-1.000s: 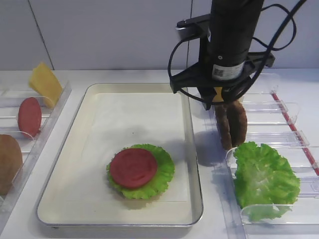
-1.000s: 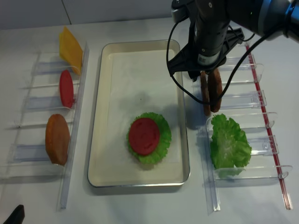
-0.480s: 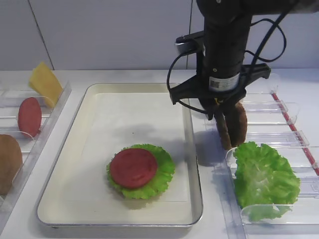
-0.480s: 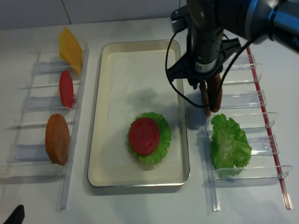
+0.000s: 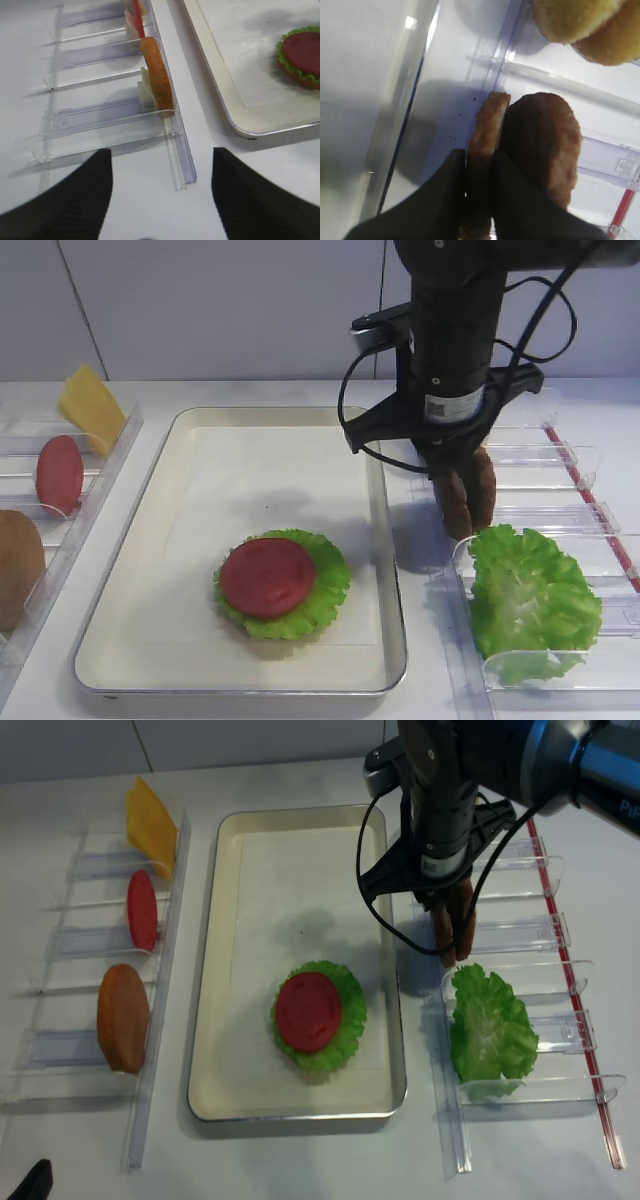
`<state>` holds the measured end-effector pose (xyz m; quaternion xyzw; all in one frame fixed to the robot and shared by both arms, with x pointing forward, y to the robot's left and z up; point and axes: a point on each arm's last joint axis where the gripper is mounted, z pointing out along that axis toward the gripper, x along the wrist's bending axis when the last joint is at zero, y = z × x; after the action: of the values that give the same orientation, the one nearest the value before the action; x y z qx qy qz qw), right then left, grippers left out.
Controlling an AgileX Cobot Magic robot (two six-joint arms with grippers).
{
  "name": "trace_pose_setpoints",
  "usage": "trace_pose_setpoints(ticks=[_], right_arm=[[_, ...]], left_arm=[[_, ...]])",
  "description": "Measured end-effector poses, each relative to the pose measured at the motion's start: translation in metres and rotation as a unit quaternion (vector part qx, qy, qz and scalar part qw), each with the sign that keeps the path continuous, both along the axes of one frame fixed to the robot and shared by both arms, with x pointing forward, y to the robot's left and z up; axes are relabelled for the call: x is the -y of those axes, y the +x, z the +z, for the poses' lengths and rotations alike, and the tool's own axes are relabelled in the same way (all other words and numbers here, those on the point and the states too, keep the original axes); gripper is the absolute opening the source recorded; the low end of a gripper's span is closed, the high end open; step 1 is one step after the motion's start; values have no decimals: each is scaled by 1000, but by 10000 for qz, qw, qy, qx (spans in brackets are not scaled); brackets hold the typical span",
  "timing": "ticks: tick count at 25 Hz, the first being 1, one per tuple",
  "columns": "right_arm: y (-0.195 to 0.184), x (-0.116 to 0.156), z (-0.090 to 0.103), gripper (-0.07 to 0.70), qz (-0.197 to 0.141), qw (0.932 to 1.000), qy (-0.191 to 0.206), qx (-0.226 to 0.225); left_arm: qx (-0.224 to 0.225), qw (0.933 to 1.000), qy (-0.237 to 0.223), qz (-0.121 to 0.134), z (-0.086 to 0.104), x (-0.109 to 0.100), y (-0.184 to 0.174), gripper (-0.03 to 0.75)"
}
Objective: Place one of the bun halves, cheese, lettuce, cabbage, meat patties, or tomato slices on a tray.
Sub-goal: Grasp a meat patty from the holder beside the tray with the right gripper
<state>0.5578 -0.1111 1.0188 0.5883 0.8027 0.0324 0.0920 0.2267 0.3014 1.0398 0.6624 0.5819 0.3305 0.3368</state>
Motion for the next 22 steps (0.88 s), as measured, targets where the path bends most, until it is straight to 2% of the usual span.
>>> trace_pose_setpoints(ticks=[4, 7, 15, 22], right_arm=[[-2, 1, 4, 154, 2, 10000, -7, -4], [-4, 2, 15, 154, 21, 10000, 13, -31], [-3, -6, 65, 154, 33, 9968, 696, 384], [-6, -9, 87, 153, 32, 9927, 1068, 557]], left_arm=[[0, 10000, 0, 0, 0, 0, 0, 422], [0, 10000, 0, 0, 0, 0, 0, 422], [0, 10000, 0, 0, 0, 0, 0, 418], [0, 10000, 0, 0, 0, 0, 0, 417]])
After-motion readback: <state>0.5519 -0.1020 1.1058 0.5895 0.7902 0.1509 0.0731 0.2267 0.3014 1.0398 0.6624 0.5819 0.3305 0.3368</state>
